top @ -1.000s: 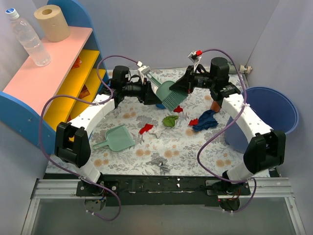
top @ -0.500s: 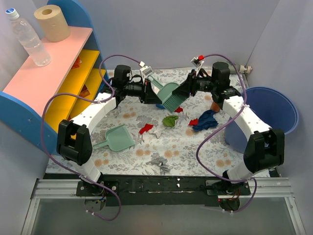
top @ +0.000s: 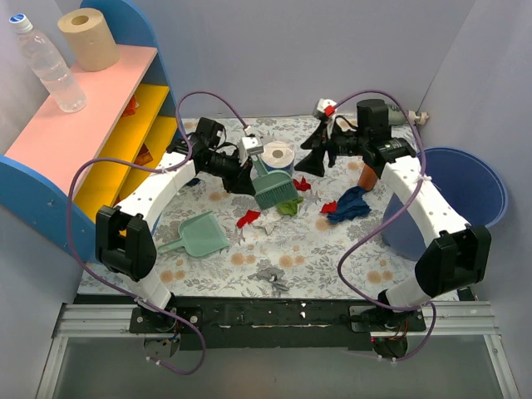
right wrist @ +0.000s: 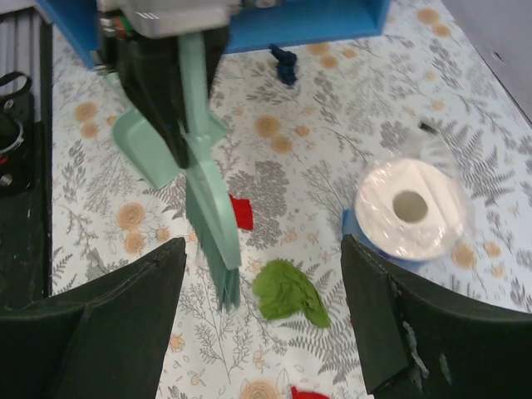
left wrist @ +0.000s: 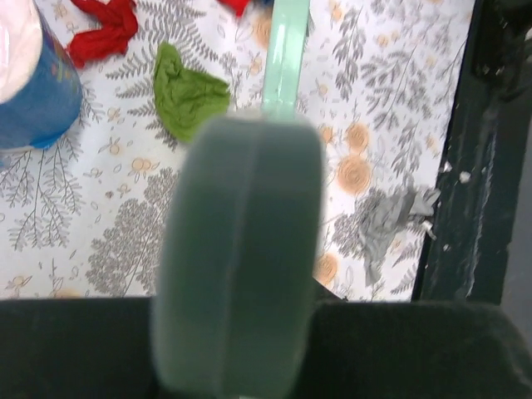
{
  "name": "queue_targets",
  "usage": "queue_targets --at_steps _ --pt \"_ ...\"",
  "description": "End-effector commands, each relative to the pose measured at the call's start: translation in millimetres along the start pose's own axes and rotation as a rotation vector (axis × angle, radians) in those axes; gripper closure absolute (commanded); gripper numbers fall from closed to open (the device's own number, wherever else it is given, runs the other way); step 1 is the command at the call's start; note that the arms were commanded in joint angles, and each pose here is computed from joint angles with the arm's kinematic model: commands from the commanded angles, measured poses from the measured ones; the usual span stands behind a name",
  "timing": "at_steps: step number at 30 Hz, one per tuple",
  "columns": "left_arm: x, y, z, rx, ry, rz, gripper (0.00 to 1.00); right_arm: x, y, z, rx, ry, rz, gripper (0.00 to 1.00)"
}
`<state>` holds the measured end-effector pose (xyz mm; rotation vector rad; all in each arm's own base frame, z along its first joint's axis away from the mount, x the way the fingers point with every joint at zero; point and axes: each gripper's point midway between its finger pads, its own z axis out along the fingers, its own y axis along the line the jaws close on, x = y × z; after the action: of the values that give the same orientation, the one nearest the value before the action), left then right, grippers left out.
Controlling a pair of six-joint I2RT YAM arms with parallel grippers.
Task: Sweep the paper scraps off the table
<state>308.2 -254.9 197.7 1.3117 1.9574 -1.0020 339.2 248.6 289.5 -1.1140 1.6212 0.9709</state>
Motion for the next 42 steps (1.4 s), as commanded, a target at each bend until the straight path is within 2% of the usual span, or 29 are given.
queue_targets --at_steps 1,5,11,14,15,17,20,21,22,24,25,26,30,36,42 --pt "-0.1 -8.2 -17.6 -0.022 0.063 0.164 1.00 -6.9 39.4 16.1 -0.131 0.036 -0.203 0.18" --pt "-7.5 -14.6 -16.6 0.006 0.050 0.153 1.00 -9.9 64.2 38.4 -0.201 0.038 -0.228 0.19" --pt "-28.3 -27.8 -21.0 0.033 -0.023 0.155 1.00 -4.3 70.7 59.1 -0.199 0.018 -0.188 0.21" --pt "-37.0 -32.8 -22.1 0.043 -0.053 0.139 1.00 0.0 74.0 65.6 -0.216 0.031 -0.173 0.32" --pt "-40.4 -33.0 -22.7 0.041 -0.062 0.134 1.00 2.3 73.2 66.9 -0.212 0.036 -0.169 0.38" --pt "-46.0 -35.1 -23.3 0.047 -0.080 0.130 1.00 6.0 69.2 68.3 -0.192 0.047 -0.159 0.45" --pt "-54.7 -36.0 -23.7 0.047 -0.105 0.114 1.00 12.7 67.4 68.4 -0.181 0.067 -0.160 0.75" --pt "-58.8 -35.8 -23.9 0.047 -0.120 0.118 0.98 14.3 66.7 67.5 -0.178 0.068 -0.155 0.94" --pt "-60.7 -35.9 -24.3 0.042 -0.128 0.082 0.89 12.8 65.3 65.1 -0.167 0.064 -0.143 0.99" --pt "-67.6 -34.2 -24.5 0.022 -0.162 0.071 0.61 11.6 63.8 60.6 -0.161 0.049 -0.105 0.99" --pt "-69.3 -35.8 -24.8 0.024 -0.175 0.062 0.58 4.3 61.4 57.7 -0.157 0.018 -0.098 0.99" --pt "-69.1 -37.5 -23.8 0.029 -0.185 0.027 0.56 -0.7 56.7 49.4 -0.158 -0.009 -0.004 0.99" --pt "-70.7 -43.5 -19.4 0.072 -0.225 -0.010 0.56 -13.7 40.8 28.6 -0.163 -0.104 0.182 0.99" --pt "-75.9 -39.6 -5.5 0.155 -0.257 -0.101 0.56 -27.6 34.4 14.8 -0.190 -0.154 0.268 0.99" --pt "-88.6 -31.5 4.7 0.231 -0.285 -0.142 0.53 -41.6 33.4 12.9 -0.220 -0.180 0.273 0.99"
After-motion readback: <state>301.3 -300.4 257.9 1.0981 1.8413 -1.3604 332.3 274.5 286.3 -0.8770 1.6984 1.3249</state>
